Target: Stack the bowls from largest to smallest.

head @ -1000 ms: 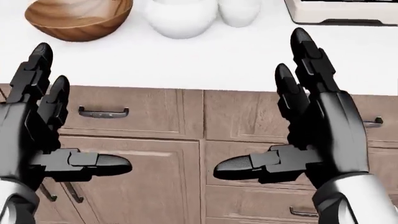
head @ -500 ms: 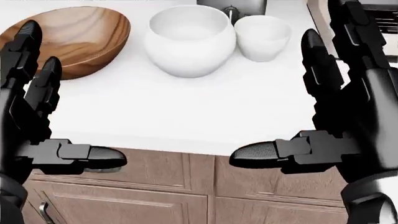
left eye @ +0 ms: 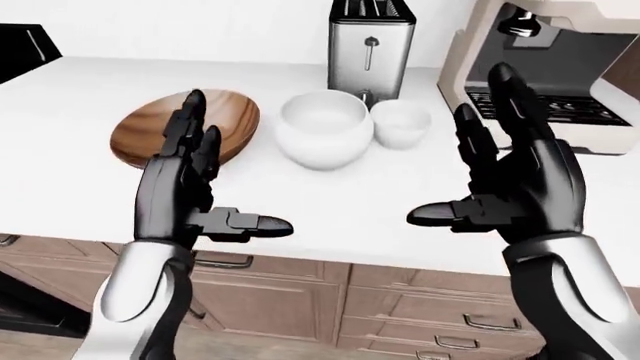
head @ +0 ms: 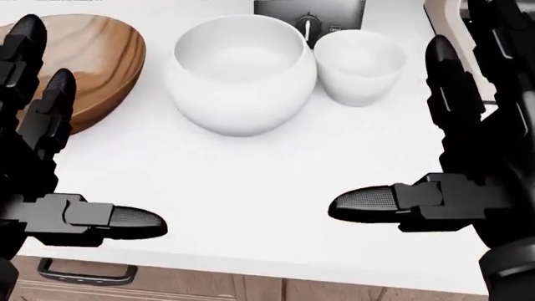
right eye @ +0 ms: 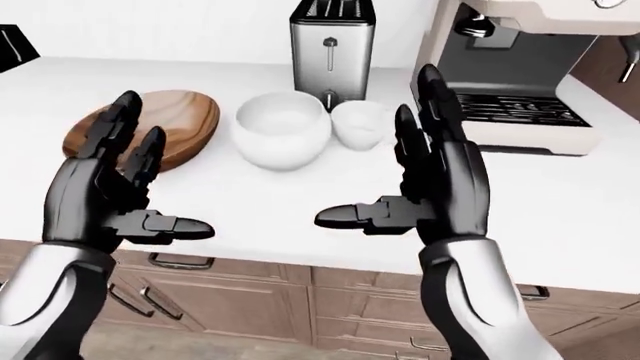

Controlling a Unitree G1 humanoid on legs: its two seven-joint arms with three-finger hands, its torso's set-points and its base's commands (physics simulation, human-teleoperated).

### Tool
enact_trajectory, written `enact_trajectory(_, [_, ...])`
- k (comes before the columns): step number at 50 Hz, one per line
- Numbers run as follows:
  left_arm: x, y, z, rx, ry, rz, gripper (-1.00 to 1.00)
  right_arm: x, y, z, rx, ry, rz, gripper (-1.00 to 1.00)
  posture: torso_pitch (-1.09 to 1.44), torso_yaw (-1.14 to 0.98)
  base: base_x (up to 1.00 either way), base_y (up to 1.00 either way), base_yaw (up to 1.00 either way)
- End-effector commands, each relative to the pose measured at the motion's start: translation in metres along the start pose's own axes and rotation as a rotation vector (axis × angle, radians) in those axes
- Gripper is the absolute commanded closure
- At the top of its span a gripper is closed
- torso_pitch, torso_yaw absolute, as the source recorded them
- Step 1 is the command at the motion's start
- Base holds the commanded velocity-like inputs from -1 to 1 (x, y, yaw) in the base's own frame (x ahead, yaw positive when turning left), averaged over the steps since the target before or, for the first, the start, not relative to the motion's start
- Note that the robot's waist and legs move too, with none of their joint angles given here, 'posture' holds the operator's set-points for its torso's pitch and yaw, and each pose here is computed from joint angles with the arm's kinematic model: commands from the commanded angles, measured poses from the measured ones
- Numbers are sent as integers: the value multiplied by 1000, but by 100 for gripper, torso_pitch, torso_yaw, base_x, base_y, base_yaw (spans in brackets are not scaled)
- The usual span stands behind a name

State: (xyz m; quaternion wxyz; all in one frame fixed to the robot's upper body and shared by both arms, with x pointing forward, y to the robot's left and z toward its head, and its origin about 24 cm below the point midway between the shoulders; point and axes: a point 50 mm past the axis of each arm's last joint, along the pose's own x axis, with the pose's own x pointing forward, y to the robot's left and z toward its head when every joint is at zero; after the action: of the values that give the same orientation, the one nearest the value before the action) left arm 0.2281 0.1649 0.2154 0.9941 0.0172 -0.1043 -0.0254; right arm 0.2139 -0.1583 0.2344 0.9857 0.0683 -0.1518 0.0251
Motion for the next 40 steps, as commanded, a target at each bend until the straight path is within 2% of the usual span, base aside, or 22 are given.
enact_trajectory(1, [-2,0,14,12,-85,6,-100,-1,5,11,4,-65,27,-100,0,0,0,0,0])
enact_trajectory(15, [-2,-1,14,30,-92,-2,-100,-1,4,8,5,-68,31,-100,0,0,18,0,0])
enact_trajectory(22, [-4,-1,29,52,-124,6,-100,0,2,13,-7,-77,27,-100,0,0,0,0,0])
enact_trajectory(26, [-3,-6,33,67,-134,-8,-100,-2,1,19,-11,-87,23,-100,0,0,0,0,0])
enact_trajectory(27, [1,-7,34,111,-146,0,-100,-3,0,20,-12,-89,21,-100,0,0,0,0,0])
enact_trajectory(32, [16,-18,46,150,-170,-8,-100,-3,-6,22,-21,-91,7,-100,0,0,0,0,0])
enact_trajectory(35, [25,-30,46,177,-152,-51,-100,-3,-9,23,-22,-94,1,-100,0,0,0,0,0])
enact_trajectory(36, [29,-33,50,212,-167,-50,-100,-2,-10,22,-25,-89,-6,-100,0,0,0,0,0])
enact_trajectory(37, [33,-37,54,214,-170,-56,-100,-2,-13,21,-28,-85,-21,-100,0,0,0,0,0])
enact_trajectory(40, [43,-51,64,275,-183,-89,-100,-4,-19,23,-37,-79,-56,-100,0,0,0,0,0])
